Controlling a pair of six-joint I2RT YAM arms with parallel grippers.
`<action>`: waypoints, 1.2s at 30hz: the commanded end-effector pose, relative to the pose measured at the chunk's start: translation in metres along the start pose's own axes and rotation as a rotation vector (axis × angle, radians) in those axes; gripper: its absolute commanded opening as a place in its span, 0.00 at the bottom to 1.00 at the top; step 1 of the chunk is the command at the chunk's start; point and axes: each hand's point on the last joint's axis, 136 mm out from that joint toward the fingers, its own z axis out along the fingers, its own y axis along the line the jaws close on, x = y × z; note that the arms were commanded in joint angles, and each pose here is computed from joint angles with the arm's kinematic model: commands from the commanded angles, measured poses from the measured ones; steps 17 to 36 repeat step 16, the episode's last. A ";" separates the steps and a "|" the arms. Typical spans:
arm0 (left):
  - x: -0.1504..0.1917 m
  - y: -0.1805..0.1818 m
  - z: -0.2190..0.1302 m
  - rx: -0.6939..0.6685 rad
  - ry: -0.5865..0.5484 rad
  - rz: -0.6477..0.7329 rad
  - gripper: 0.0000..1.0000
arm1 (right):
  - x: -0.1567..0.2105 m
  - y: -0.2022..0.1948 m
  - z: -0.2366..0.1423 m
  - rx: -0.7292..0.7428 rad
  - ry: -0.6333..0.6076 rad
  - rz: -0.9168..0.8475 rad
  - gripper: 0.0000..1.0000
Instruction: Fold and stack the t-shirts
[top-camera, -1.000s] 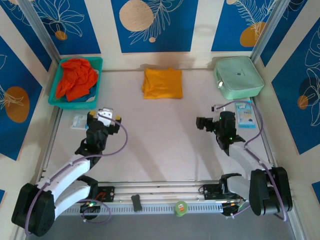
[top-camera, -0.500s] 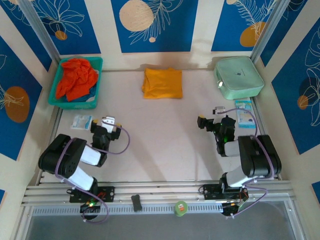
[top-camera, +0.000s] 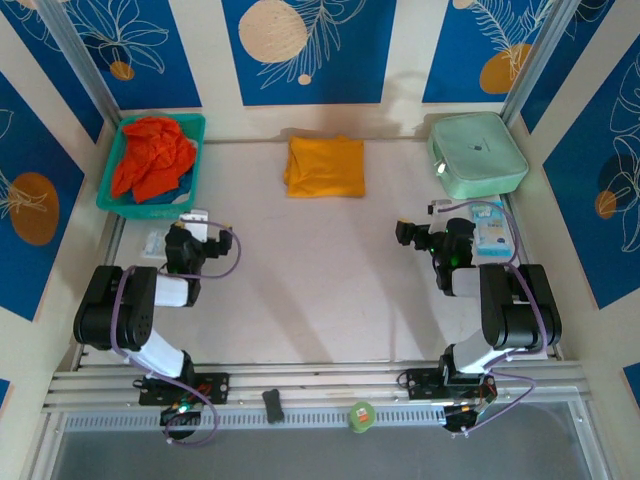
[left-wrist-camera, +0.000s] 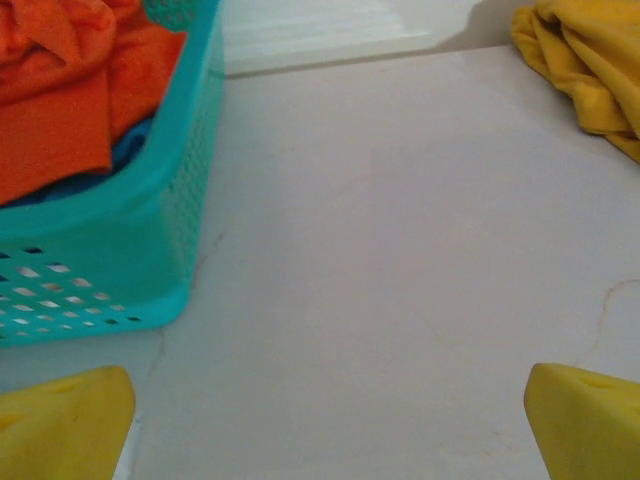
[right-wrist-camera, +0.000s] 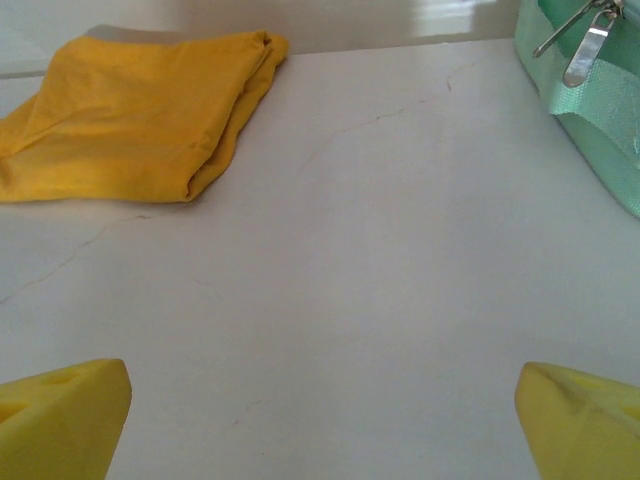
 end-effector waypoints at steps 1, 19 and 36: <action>0.000 -0.010 -0.001 0.063 0.006 -0.016 0.99 | 0.000 0.003 0.000 -0.010 0.005 0.008 0.99; 0.001 -0.012 -0.002 0.077 0.004 -0.015 0.99 | 0.000 0.003 0.000 -0.008 0.003 0.005 0.99; 0.001 -0.012 -0.002 0.077 0.004 -0.015 0.99 | 0.000 0.003 0.000 -0.008 0.003 0.005 0.99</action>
